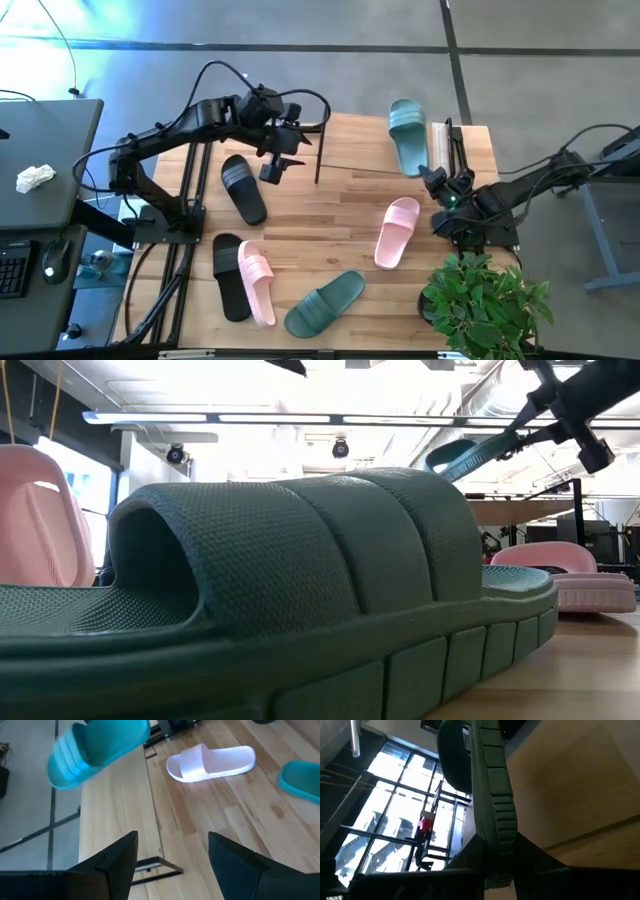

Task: Pick and place slides into the shelf
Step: Put the top blue slides on the shelf

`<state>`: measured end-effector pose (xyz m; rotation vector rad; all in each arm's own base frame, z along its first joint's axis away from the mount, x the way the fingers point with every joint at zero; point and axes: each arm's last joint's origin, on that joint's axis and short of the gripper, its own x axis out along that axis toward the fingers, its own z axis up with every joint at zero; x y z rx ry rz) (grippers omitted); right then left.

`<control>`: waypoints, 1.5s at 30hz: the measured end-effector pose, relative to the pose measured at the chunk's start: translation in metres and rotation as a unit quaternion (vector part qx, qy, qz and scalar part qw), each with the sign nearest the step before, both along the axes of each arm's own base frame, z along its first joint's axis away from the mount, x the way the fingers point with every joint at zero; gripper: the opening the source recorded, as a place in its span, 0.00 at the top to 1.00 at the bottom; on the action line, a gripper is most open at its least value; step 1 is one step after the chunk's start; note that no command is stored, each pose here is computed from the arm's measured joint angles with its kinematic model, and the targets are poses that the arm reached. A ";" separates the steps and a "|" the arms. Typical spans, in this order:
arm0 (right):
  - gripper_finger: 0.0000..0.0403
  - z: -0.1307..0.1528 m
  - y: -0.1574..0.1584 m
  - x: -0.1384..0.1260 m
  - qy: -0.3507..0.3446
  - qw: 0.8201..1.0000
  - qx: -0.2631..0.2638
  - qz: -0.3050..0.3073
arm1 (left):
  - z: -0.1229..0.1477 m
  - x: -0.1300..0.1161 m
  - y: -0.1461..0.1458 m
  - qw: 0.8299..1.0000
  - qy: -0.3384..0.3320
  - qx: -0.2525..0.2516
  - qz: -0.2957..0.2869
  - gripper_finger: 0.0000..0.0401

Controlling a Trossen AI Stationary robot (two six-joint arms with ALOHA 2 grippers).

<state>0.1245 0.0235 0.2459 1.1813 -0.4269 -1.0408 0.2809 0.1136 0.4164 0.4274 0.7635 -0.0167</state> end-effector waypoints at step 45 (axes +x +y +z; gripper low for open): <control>0.85 -0.024 -0.007 0.031 0.077 0.995 0.052 -0.037 | -0.015 0.010 0.003 0.999 0.029 -0.029 -0.018 0.44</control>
